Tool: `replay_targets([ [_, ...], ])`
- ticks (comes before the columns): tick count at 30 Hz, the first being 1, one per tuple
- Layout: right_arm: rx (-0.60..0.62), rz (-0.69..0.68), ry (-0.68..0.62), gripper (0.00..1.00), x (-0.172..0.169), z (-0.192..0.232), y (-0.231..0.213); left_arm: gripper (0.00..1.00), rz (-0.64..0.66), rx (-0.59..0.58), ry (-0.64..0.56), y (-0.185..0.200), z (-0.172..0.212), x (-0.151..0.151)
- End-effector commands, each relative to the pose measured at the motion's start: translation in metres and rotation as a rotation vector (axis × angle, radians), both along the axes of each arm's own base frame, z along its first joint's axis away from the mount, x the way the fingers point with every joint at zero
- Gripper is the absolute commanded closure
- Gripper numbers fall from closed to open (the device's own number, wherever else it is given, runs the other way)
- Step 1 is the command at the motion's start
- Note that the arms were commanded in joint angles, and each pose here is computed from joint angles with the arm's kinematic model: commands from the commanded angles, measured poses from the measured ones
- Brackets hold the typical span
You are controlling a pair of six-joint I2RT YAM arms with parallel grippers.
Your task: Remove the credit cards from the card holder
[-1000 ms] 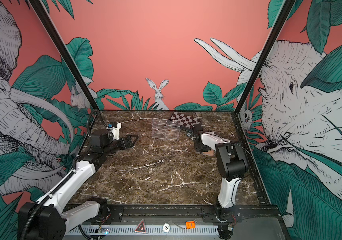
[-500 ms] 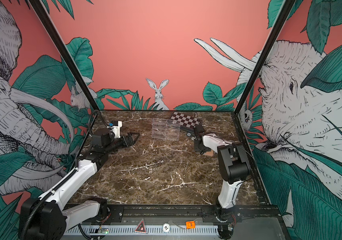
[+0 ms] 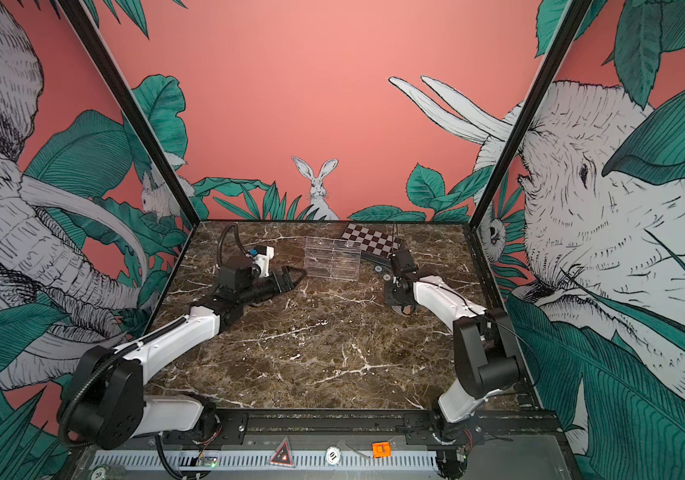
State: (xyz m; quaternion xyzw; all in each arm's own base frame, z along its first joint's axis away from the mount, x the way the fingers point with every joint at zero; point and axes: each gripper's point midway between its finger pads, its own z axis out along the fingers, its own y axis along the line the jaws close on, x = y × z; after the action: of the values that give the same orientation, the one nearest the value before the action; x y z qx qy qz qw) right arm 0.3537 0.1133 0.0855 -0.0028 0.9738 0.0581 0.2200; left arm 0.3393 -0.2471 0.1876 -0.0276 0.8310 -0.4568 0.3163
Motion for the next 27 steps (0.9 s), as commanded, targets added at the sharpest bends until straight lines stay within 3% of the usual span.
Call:
replay_targets([
  [1, 0.124, 0.061, -0.064, 1.00, -0.001, 0.017, 0.030, 0.10, -0.025, -0.096, 0.018, -0.034, 0.015, 0.004],
  [7, 0.187, 0.167, -0.130, 1.00, -0.012, 0.031, 0.065, 0.16, -0.096, -0.163, 0.134, -0.092, -0.010, 0.002],
  [12, 0.199, 0.249, -0.171, 1.00, -0.022, 0.036, 0.086, 0.17, -0.087, -0.187, 0.195, -0.113, -0.029, 0.005],
  [17, 0.100, 0.170, -0.093, 1.00, -0.027, 0.018, 0.067, 0.20, -0.090, -0.188, 0.241, -0.123, -0.042, 0.003],
  [19, 0.068, 0.086, -0.081, 0.85, -0.028, 0.015, 0.052, 0.20, -0.091, -0.167, 0.230, -0.123, -0.045, 0.002],
  [22, 0.121, -0.011, -0.049, 0.63, -0.029, 0.011, 0.038, 0.20, -0.115, -0.147, 0.234, -0.128, -0.048, 0.000],
  [27, 0.230, -0.100, -0.006, 0.52, -0.029, 0.003, 0.020, 0.20, -0.175, -0.115, 0.223, -0.142, -0.054, -0.004],
])
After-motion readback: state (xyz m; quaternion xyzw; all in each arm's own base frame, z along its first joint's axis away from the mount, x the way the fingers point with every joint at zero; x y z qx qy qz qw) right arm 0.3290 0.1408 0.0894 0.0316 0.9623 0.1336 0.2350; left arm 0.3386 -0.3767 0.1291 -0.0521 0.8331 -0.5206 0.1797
